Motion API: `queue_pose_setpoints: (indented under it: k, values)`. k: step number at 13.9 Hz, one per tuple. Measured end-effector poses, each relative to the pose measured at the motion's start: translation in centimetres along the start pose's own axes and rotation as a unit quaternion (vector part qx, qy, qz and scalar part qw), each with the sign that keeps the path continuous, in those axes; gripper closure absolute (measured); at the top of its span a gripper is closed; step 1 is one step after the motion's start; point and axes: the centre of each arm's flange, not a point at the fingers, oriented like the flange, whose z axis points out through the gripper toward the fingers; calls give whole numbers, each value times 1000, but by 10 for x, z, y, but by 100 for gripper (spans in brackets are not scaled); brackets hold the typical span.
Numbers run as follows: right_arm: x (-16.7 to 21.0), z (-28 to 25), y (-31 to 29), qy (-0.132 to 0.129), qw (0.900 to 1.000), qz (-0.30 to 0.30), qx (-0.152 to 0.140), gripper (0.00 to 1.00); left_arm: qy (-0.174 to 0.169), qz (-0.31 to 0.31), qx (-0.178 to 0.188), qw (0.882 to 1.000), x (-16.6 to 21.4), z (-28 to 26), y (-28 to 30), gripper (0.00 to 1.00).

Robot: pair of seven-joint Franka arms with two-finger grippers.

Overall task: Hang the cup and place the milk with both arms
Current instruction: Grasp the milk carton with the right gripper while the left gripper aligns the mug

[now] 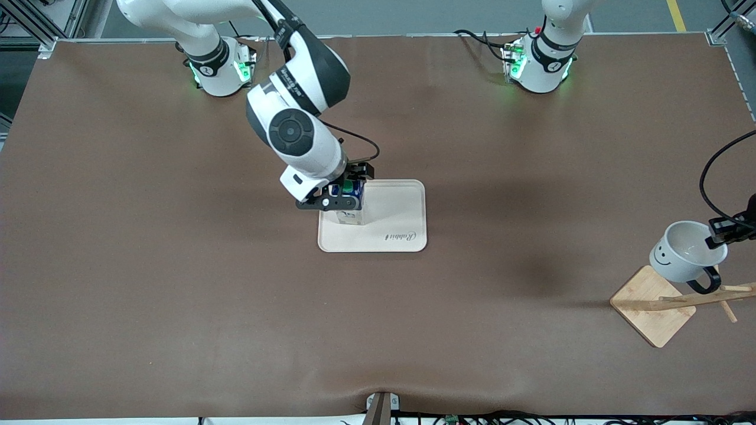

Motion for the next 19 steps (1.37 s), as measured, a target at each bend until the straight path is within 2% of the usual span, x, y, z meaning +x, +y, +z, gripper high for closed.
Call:
queue_pose_setpoints:
  k: [4, 8, 11, 13, 15, 17, 18, 19]
  values:
    - [1, 4, -1, 8, 1000, -2, -14, 0, 0, -21, -24, 999, 0, 2, -10, 93]
    - [0, 25, -15, 14, 1000, 1, -12, 0, 0, -48, -39, 998, -1, 11, -43, 93]
    - [-5, 41, -25, 18, 999, -9, -28, 0, 13, -54, -51, 997, 3, 13, -44, 93]
    - [-4, 41, -24, 21, 999, -9, -32, 7, 14, -55, -54, 997, 4, 18, -46, 93]
    - [-2, 37, -23, 24, 999, -7, -30, 26, 17, -61, -56, 996, 6, 26, -54, 93]
    - [3, 29, -21, 28, 999, -2, -26, 29, 18, -68, -59, 996, 7, 33, -63, 93]
    - [8, 18, -17, 24, 999, 8, -19, 29, 16, -70, -60, 996, 7, 37, -65, 93]
    - [14, 2, -11, 9, 1000, 24, -6, 29, 14, -71, -62, 995, 8, 40, -66, 93]
